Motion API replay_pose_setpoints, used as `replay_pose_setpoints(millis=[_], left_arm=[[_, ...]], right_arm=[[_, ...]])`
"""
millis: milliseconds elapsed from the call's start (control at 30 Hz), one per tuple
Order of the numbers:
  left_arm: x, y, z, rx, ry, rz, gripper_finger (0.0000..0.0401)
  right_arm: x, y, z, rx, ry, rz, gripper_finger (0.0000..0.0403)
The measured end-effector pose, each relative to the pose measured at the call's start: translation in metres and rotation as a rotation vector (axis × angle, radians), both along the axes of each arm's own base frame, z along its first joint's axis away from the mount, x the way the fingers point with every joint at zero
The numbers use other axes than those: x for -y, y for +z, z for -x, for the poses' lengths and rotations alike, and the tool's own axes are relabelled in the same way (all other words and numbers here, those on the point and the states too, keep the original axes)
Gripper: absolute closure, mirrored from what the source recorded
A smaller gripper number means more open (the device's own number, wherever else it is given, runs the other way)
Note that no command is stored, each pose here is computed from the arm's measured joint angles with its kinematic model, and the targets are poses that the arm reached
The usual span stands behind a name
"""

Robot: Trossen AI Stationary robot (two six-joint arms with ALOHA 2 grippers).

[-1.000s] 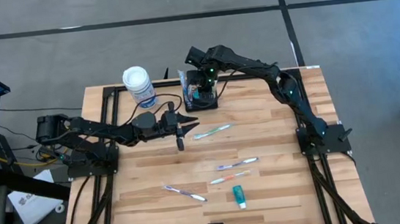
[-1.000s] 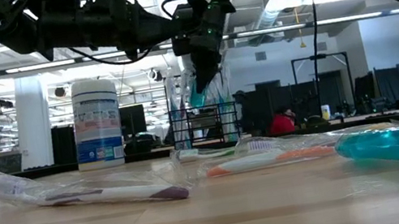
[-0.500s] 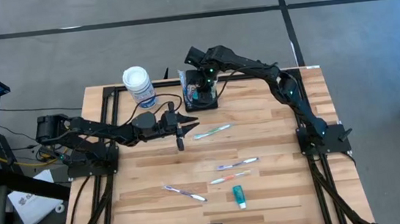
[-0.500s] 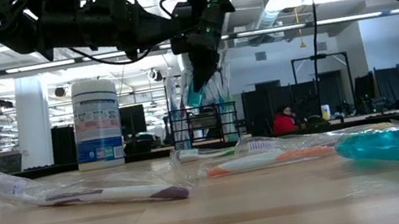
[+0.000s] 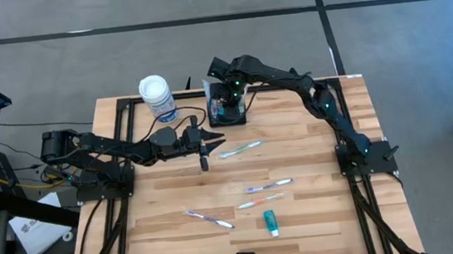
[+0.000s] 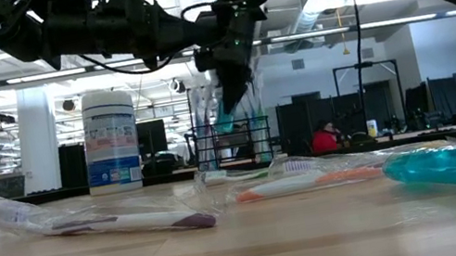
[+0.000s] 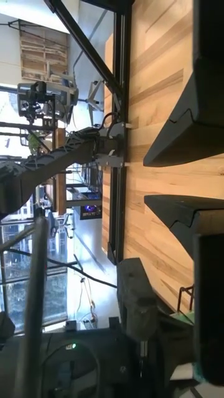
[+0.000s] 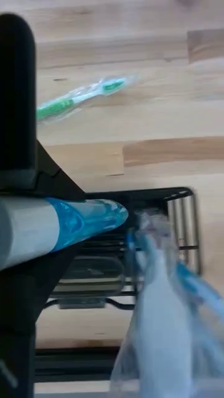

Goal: Pick & Place toothbrushing station
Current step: Put the top blue mouthwash into the black wire organizer

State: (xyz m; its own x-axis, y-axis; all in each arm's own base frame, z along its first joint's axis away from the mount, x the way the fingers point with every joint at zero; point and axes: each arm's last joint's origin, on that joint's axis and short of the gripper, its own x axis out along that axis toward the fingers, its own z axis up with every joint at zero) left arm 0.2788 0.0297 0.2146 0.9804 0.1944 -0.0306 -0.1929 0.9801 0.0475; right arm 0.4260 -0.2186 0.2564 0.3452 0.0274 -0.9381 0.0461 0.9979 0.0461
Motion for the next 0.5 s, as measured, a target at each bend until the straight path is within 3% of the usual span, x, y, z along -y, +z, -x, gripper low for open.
replay_pose_setpoints(millis=[267, 500], left_arm=[[0.0, 0.0, 0.0, -0.002, 0.0, 0.001, 0.0325], [0.0, 0.0, 0.0, -0.004, 0.0, 0.001, 0.0325]], right_arm=[[0.005, -0.024, -0.007, -0.046, 0.011, -0.007, 0.0332], [0.005, -0.027, -0.009, -0.046, 0.013, -0.007, 0.0332]])
